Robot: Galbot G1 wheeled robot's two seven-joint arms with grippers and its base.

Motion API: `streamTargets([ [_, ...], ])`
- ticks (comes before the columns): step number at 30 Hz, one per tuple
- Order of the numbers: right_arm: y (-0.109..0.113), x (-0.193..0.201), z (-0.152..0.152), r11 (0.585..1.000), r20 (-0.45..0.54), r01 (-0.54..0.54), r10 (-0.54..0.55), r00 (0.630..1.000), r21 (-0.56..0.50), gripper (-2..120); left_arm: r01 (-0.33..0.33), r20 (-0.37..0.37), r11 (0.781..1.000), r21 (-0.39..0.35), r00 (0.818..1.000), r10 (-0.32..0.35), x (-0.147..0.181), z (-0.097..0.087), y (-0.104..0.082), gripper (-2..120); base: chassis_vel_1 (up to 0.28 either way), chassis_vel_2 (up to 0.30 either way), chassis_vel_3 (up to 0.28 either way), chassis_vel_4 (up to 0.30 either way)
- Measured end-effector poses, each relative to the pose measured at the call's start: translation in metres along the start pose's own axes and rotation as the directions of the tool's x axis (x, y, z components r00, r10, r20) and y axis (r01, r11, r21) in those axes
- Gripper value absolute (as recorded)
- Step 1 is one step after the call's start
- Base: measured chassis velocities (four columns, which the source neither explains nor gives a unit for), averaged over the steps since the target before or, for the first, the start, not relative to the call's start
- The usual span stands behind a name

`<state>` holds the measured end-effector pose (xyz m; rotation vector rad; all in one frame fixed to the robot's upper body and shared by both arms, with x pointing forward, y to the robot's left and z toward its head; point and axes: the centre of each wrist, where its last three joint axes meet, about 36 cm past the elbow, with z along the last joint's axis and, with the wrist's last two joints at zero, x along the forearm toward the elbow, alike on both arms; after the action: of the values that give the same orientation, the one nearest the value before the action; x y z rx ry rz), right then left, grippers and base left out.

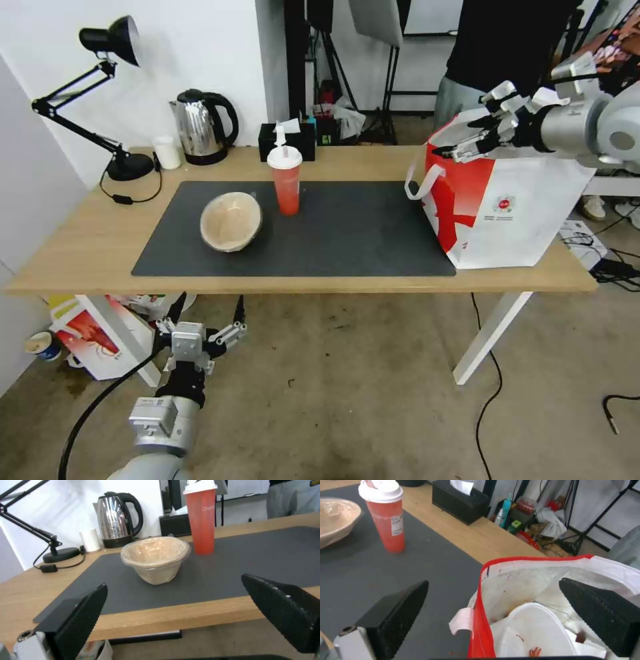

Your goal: Pick up the trash from the table and place it into the takeout bag.

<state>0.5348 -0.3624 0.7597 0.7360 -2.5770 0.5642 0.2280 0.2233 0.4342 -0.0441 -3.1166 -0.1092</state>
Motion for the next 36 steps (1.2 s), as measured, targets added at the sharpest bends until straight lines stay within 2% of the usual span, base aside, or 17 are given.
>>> streamTargets([
  [12, -0.004, 0.013, -0.005, 1.000, 0.036, -0.013, 0.014, 0.999, -0.016, 100, 0.000, 0.000, 1.000, 0.000, 1.000, 0.000, 0.000, 0.000, 0.000, 100, 0.000, 0.000, 0.000, 0.000],
  [14, -0.004, 0.018, -0.008, 0.999, 0.080, -0.009, 0.012, 0.997, -0.034, 100, 0.000, 0.000, 1.000, 0.000, 1.000, 0.000, 0.000, 0.000, 0.000, 100, 0.000, 0.000, 0.000, 0.000],
  [16, -0.002, 0.029, -0.013, 0.996, 0.206, -0.027, 0.043, 0.978, -0.081, 100, 0.000, 0.000, 1.000, 0.000, 1.000, 0.000, 0.000, 0.000, 0.000, 100, 0.000, 0.000, 0.000, 0.000],
  [18, -0.001, 0.030, -0.013, 0.995, 0.232, -0.036, 0.057, 0.971, -0.093, 100, 0.000, 0.000, 1.000, 0.000, 1.000, 0.000, 0.000, 0.000, 0.000, 100, 0.000, 0.000, 0.000, 0.000],
  [20, 0.008, 0.033, -0.005, 0.982, 0.367, -0.055, 0.120, 0.923, -0.182, 100, 0.000, 0.000, 1.000, 0.000, 1.000, 0.000, 0.000, 0.000, 0.000, 100, 0.000, 0.000, 0.000, 0.000],
  [22, 0.011, 0.033, -0.002, 0.979, 0.399, -0.053, 0.129, 0.908, -0.198, 100, 0.000, 0.000, 1.000, 0.000, 1.000, 0.000, 0.000, 0.000, 0.000, 100, 0.000, 0.000, 0.000, 0.000],
  [25, 0.035, 0.034, 0.005, 0.966, 0.522, -0.042, 0.174, 0.835, -0.256, 100, 0.000, 0.000, 1.000, 0.000, 1.000, 0.000, 0.000, 0.000, 0.000, 100, 0.000, 0.000, 0.000, 0.000],
  [26, 0.035, 0.034, 0.005, 0.966, 0.522, -0.042, 0.174, 0.835, -0.256, 100, 0.000, 0.000, 1.000, 0.000, 1.000, 0.000, 0.000, 0.000, 0.000, 100, 0.000, 0.000, 0.000, 0.000],
  [29, 0.076, 0.027, 0.007, 0.955, 0.608, -0.018, 0.202, 0.768, -0.295, 100, 0.000, 0.000, 1.000, 0.000, 1.000, 0.000, 0.000, 0.000, 0.000, 100, 0.000, 0.000, 0.000, 0.000],
  [30, 0.076, 0.027, 0.007, 0.955, 0.608, -0.018, 0.202, 0.768, -0.295, 100, 0.000, 0.000, 1.000, 0.000, 1.000, 0.000, 0.000, 0.000, 0.000, 100, 0.000, 0.000, 0.000, 0.000],
  [34, 0.125, 0.020, 0.012, 0.938, 0.672, 0.011, 0.238, 0.702, -0.345, 100, 0.000, 0.000, 1.000, 0.000, 1.000, 0.000, 0.000, 0.000, 0.000, 100, 0.000, 0.000, 0.000, 0.000],
  [36, 0.131, 0.019, 0.013, 0.937, 0.680, 0.012, 0.244, 0.691, -0.349, 100, 0.000, 0.000, 1.000, 0.000, 1.000, 0.000, 0.000, 0.000, 0.000, 100, 0.000, 0.000, 0.000, 0.000],
])
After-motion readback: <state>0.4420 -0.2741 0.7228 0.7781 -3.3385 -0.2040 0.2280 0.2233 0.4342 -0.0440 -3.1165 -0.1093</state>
